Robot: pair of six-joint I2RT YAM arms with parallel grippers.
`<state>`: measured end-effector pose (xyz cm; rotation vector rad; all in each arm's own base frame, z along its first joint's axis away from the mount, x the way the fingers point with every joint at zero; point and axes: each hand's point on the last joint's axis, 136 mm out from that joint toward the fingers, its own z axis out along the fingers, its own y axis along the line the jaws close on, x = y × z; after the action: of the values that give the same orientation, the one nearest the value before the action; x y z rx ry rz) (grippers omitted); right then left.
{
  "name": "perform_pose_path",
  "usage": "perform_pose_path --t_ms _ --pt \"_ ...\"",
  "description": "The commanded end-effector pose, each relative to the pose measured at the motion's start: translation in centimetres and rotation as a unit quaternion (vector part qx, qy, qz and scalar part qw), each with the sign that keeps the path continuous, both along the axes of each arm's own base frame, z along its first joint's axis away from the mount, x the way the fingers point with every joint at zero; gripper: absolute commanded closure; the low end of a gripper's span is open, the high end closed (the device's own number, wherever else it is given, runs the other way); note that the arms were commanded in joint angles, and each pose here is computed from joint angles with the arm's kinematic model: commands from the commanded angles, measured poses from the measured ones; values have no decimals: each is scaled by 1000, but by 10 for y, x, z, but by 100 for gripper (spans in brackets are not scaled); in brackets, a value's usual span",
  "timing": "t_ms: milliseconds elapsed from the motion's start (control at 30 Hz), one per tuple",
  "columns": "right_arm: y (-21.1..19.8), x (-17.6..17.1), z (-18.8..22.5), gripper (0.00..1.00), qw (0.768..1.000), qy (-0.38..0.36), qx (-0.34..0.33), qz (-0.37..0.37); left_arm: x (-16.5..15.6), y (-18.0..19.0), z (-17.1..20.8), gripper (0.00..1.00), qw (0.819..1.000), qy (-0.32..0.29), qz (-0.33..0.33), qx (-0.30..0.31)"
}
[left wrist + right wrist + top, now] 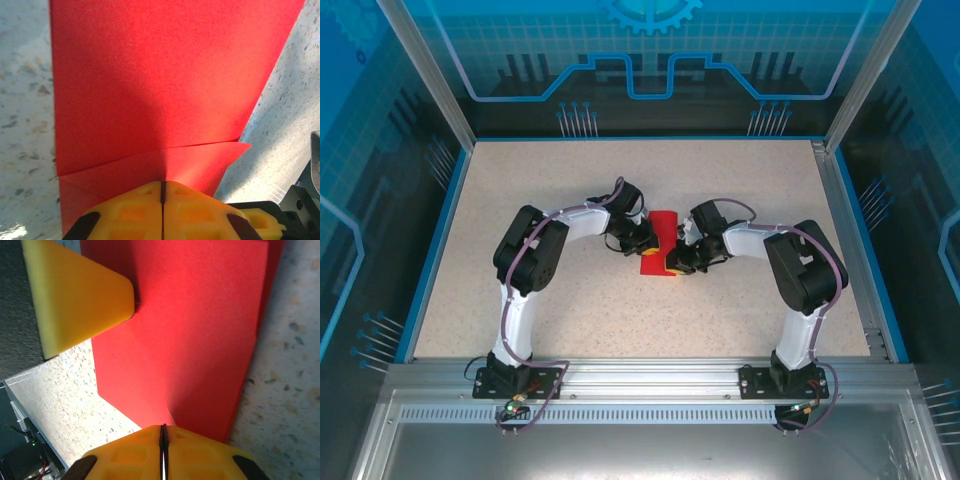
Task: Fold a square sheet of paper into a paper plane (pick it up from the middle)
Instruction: Fold the triangle a second time at the center of the table, then turn over the paper at the center of the table.
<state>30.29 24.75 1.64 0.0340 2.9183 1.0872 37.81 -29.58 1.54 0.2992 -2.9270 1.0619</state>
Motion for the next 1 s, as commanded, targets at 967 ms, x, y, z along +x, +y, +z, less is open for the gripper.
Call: perform_pose_path --t_ms 967 --pt "-28 67 5 71 996 -11 4 -93 -3 4 8 86 1000 -5 -4 10"
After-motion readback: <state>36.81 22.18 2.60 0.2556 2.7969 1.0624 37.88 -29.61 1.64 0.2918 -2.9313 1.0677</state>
